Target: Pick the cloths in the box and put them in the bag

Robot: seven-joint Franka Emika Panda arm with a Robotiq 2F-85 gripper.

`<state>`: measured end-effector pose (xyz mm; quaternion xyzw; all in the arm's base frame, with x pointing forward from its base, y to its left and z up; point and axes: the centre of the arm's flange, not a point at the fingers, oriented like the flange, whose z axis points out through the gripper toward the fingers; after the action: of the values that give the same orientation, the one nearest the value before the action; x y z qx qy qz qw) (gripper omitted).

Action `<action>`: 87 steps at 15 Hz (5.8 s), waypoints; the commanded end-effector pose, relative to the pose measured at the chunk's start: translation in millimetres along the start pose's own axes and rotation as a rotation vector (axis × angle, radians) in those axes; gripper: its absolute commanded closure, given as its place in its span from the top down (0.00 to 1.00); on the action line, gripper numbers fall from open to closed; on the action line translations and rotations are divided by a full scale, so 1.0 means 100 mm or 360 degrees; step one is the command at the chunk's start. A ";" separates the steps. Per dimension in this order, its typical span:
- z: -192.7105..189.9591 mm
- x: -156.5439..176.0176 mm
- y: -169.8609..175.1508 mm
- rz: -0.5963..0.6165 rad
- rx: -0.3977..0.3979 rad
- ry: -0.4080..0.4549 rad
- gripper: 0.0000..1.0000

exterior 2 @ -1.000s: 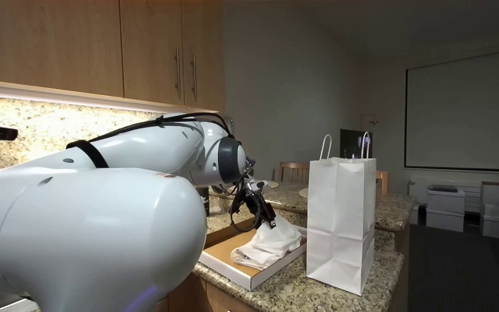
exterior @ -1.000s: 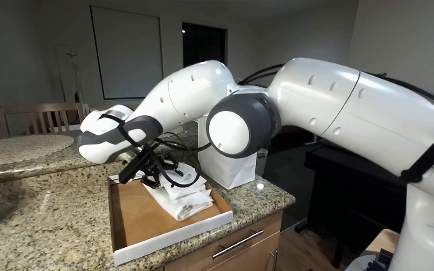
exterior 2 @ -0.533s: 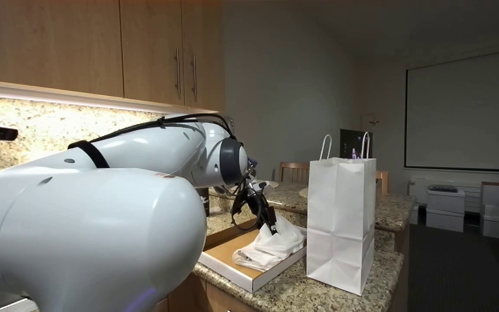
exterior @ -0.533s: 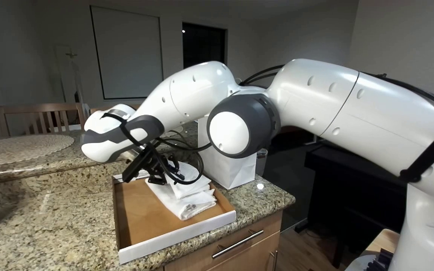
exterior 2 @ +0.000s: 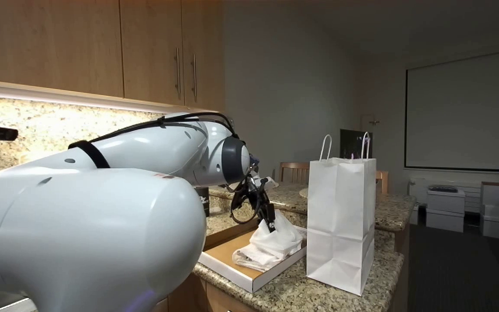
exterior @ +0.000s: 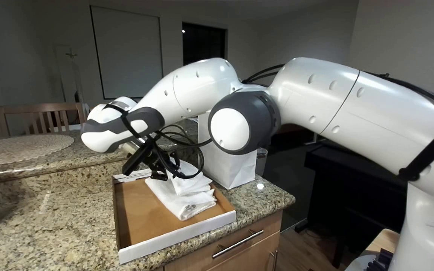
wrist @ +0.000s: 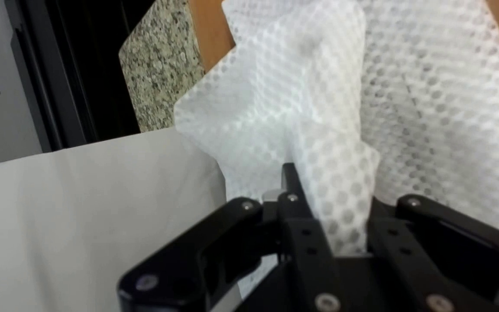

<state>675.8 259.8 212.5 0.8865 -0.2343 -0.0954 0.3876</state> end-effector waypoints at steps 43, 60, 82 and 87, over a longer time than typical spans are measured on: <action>-0.55 0.95 5.04 -0.0699 0.0999 0.0384 0.08; -0.64 0.82 5.86 -0.0452 0.1416 0.0507 0.08; -0.50 0.99 5.23 -0.0383 0.1367 0.0343 0.94; -0.70 0.65 5.07 -0.0457 0.1292 0.0387 1.00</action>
<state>606.9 -55.3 634.2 0.9950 -0.0848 0.0527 -0.0050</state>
